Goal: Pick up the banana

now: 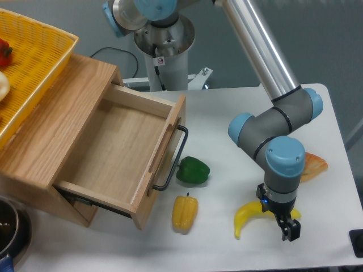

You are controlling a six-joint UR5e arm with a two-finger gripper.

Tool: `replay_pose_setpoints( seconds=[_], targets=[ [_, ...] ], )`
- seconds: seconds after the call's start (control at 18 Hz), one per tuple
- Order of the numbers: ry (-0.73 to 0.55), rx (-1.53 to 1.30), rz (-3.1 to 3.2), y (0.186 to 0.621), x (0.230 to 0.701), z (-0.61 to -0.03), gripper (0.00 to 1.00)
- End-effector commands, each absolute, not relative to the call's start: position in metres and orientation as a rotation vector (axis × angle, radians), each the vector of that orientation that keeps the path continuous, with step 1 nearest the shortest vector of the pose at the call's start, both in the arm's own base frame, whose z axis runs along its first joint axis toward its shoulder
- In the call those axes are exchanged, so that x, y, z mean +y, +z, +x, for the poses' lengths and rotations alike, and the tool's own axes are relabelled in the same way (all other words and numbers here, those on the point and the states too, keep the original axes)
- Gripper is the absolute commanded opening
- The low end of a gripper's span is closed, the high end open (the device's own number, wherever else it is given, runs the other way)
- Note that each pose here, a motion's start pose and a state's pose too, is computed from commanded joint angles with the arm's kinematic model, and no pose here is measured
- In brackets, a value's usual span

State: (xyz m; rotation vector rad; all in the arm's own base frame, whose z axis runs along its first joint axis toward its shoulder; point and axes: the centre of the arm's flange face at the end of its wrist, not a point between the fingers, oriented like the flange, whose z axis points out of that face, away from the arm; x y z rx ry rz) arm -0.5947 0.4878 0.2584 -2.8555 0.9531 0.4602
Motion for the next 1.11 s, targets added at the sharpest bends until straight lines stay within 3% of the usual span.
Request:
replay_pose_setpoints(
  seconds=[0.22,0.44,0.78,1.11],
  targets=[
    [0.415,0.898,-2.872,0.256,0.487,-0.57,1.0],
    [0.421,0.938,-2.851,0.264,0.515,-0.541,1.0],
    [0.454,0.92,-2.841,0.314,0.501,-0.491,1.0],
    [0.371,0.862,-2.92,0.266,0.475,-0.535,1.0]
  ],
)
